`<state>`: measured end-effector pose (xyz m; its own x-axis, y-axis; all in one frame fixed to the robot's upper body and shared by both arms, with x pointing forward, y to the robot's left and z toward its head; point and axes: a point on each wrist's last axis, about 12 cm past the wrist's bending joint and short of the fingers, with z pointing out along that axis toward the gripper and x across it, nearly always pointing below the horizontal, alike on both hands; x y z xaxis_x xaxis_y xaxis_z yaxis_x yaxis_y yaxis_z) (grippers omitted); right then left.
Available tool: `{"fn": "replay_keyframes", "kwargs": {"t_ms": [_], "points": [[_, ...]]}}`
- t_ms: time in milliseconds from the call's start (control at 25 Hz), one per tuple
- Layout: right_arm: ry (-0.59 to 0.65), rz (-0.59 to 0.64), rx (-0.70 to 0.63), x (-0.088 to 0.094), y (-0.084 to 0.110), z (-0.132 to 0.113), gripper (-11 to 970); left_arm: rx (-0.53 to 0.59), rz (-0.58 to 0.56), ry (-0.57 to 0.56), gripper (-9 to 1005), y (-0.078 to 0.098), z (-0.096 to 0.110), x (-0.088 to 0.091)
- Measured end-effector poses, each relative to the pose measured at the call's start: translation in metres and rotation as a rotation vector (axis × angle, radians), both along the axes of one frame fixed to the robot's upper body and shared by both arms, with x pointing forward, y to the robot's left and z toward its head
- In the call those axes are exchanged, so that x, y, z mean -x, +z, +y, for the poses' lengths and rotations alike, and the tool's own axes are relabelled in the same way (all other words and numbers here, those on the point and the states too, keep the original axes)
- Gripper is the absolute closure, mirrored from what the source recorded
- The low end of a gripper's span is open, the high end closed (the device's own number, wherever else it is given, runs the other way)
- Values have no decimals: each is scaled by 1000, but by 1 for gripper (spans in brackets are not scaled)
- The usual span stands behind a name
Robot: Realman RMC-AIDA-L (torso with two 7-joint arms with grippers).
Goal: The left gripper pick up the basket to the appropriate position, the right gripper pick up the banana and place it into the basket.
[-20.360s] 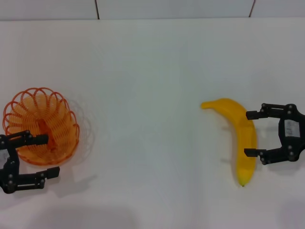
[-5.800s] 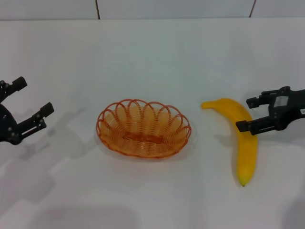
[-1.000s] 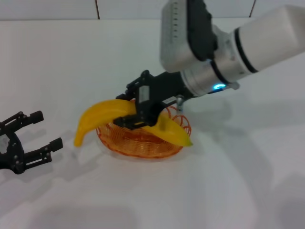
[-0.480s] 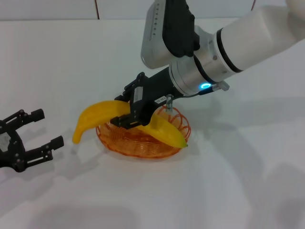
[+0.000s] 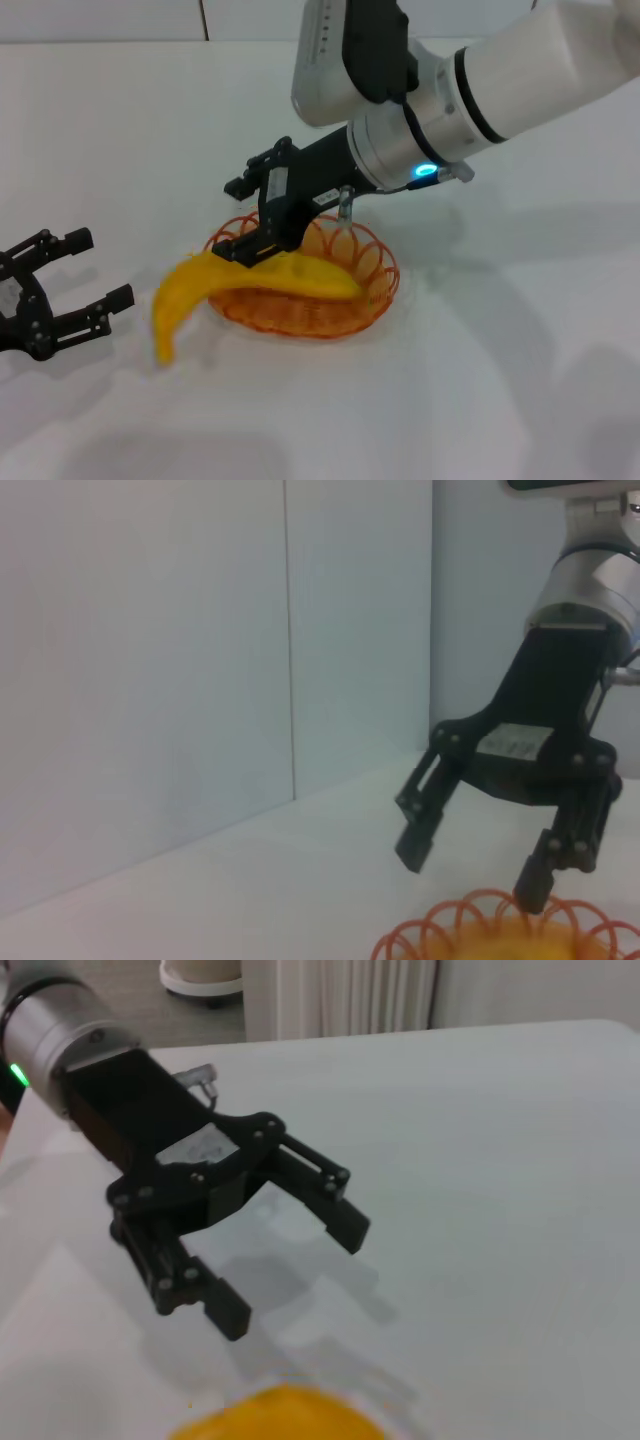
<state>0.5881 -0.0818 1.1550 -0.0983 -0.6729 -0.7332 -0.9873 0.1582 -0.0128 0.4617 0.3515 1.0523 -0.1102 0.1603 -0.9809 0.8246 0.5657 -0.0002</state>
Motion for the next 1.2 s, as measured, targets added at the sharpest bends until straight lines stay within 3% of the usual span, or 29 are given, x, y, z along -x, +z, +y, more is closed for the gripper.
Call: {"fn": "replay_keyframes", "kwargs": {"t_ms": [240,440,760,960,1200], "points": [[20,-7,-12,1,13,-10,156,-2,-1,2,131,-1,0,2],[-39,-109,-7,9,27,-65,123,-8,-23,-5,131,-1,-2,0],[-268,-89,-72,22,16,-166,103,-9,-41,28,131,-2,2,4],[-339,-39,-175,37,-5,-207,103,-9,-40,39,131,-3,4,7],[-374,-26,-255,44,-18,-231,102,-9,-45,39,131,-2,4,6]]}}
